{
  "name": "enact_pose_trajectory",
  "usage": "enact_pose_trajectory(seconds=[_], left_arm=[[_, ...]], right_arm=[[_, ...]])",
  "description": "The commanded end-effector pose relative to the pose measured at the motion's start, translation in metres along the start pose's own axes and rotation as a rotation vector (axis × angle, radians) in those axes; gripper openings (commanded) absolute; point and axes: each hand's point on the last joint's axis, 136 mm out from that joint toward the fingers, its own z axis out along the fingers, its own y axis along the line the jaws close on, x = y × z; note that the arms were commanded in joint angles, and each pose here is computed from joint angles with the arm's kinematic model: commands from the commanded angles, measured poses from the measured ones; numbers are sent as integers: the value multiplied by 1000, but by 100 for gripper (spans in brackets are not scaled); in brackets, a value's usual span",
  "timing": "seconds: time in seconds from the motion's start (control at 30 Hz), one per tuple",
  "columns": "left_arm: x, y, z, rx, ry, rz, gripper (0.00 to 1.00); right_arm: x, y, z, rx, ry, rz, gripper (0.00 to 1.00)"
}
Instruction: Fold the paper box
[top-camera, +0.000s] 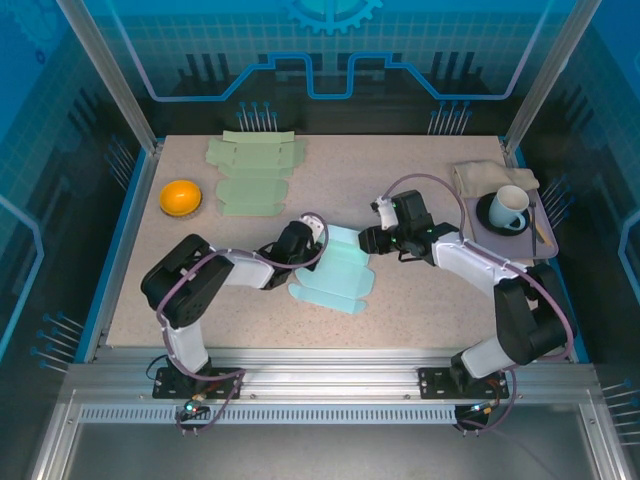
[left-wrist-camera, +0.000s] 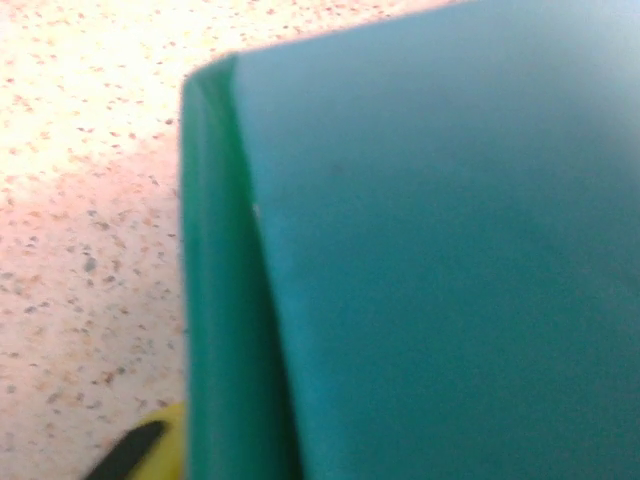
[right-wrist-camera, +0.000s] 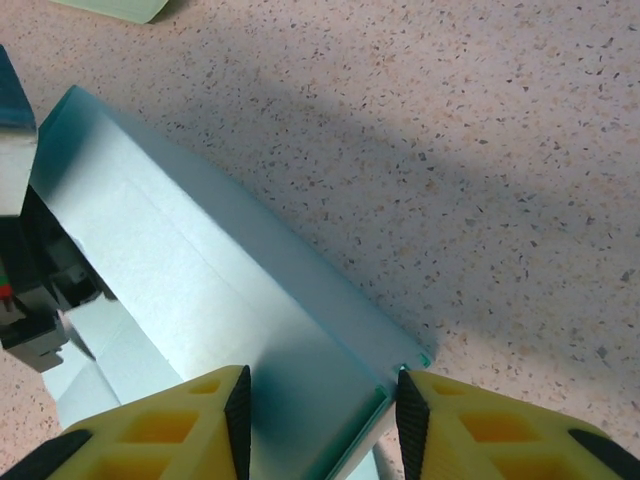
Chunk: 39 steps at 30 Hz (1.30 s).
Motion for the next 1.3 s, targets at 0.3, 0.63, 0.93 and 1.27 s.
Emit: enact_pose_trajectory(seconds=[0.3,0.63,0.93,1.27], left_arm=[[28,32,9,-224,84,-105,0],[17,10,1,-80,58,-59,26],[0,10,-29,-46,9,-100,39],[12,11,-81,24,10,-203,48]], right_arm=[[39,-35,1,171,100,135,37],[31,-28,5,133,95,133,39],[32,-27,2,137,100,129,39],[18,-24,-2,141,77,117,39]])
